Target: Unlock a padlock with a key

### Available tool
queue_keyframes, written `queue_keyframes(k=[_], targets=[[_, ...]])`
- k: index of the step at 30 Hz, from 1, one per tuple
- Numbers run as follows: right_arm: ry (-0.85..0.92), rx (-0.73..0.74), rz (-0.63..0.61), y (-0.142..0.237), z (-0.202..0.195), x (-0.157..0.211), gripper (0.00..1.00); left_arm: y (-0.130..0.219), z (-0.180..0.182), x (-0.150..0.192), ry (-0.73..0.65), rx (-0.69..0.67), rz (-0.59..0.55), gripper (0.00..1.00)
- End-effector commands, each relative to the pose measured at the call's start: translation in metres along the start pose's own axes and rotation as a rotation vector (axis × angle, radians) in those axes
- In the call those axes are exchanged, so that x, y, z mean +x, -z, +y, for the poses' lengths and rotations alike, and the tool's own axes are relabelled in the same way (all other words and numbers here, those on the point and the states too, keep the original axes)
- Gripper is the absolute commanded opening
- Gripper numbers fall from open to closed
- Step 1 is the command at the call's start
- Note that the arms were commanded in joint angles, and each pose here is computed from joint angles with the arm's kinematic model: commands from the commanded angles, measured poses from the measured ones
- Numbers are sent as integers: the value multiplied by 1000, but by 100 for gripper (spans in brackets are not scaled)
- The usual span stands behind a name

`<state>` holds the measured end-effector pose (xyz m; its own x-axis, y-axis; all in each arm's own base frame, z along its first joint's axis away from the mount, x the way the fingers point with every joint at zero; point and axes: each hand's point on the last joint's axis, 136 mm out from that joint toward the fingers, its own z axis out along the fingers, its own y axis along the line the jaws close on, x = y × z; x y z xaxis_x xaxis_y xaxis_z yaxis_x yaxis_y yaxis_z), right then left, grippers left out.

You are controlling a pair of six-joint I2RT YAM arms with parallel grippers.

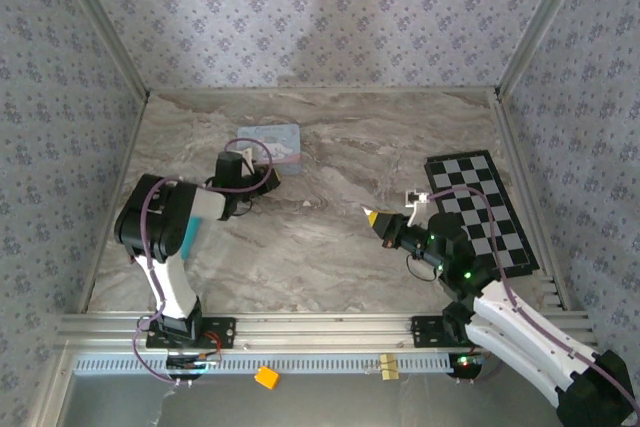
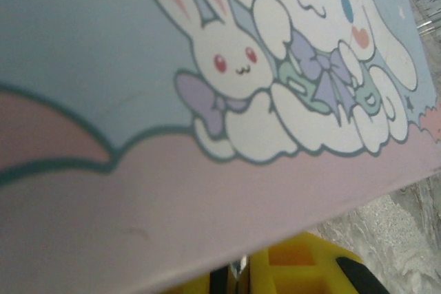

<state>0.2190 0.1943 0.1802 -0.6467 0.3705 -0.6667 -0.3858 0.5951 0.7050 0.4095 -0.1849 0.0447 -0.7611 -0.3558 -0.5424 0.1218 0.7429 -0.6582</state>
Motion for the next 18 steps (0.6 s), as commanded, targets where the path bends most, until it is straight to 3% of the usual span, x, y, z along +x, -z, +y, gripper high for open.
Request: queue_keyframes(k=[1, 12, 18], targets=[[-28, 12, 0, -3, -4, 1, 0, 11, -18, -1, 6, 41, 9, 9], [-155, 21, 128, -43, -6, 44, 0, 19, -52, 52, 229, 25, 260, 6], [-284, -72, 197, -73, 1, 69, 0, 30, -70, 79, 321, 34, 325, 4]])
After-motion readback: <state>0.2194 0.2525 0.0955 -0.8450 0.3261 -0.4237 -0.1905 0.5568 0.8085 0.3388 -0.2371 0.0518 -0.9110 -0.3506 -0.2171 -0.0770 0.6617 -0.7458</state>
